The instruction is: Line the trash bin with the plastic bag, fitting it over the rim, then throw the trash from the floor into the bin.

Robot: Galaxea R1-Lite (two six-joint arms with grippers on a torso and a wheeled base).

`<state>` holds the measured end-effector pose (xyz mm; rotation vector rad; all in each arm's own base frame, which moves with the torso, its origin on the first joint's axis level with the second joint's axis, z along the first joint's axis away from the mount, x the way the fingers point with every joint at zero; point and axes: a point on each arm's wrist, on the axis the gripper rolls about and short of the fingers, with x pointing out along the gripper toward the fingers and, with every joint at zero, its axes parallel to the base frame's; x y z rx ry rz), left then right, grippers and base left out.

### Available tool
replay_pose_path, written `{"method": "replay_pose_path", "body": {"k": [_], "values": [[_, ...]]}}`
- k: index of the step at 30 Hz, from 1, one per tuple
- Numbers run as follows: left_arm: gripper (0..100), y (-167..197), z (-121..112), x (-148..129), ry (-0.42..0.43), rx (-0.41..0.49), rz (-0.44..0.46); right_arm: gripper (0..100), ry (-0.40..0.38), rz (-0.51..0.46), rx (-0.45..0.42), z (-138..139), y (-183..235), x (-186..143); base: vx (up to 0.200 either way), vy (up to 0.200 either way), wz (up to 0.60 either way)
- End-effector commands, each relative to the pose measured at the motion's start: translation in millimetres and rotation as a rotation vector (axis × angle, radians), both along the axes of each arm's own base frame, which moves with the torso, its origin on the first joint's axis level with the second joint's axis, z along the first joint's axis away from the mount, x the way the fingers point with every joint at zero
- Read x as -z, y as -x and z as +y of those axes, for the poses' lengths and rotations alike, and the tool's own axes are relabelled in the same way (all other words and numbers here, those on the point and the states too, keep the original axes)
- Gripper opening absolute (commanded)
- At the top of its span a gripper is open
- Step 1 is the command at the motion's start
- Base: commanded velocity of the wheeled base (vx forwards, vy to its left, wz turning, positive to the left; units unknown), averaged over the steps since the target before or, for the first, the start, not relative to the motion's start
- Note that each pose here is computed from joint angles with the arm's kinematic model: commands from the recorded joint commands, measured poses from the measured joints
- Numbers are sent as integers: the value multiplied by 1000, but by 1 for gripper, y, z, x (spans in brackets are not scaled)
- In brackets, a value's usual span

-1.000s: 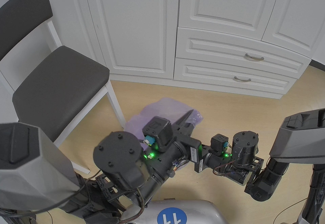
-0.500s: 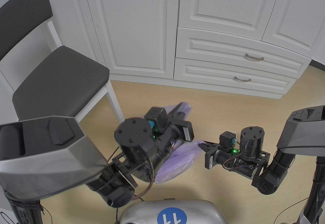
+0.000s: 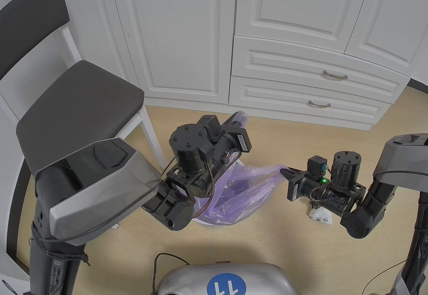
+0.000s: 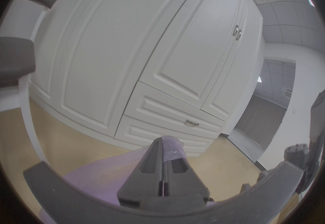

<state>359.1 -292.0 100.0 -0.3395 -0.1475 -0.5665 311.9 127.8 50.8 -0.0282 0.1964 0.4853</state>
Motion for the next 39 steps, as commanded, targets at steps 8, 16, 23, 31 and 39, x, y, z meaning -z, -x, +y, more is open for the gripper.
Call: {"method": "replay_pose_path", "body": {"k": [8, 16, 23, 31, 39], "values": [[0, -24, -4, 49, -36, 8, 60, 0, 6, -7, -18, 1, 1, 1, 0, 0, 0], [0, -36, 24, 51, 58, -36, 63, 0, -4, -27, -78, 18, 11, 5, 0, 0, 0], [0, -37, 23, 70, 65, -32, 76, 0, -22, -44, -122, 36, 13, 18, 0, 0, 0], [0, -49, 10, 110, 46, -35, 101, 0, -119, 16, -137, 62, 3, 37, 0, 0, 0], [0, -58, 23, 92, 81, -69, 60, 0, -250, 17, -69, 91, -15, 47, 0, 0, 0]]}}
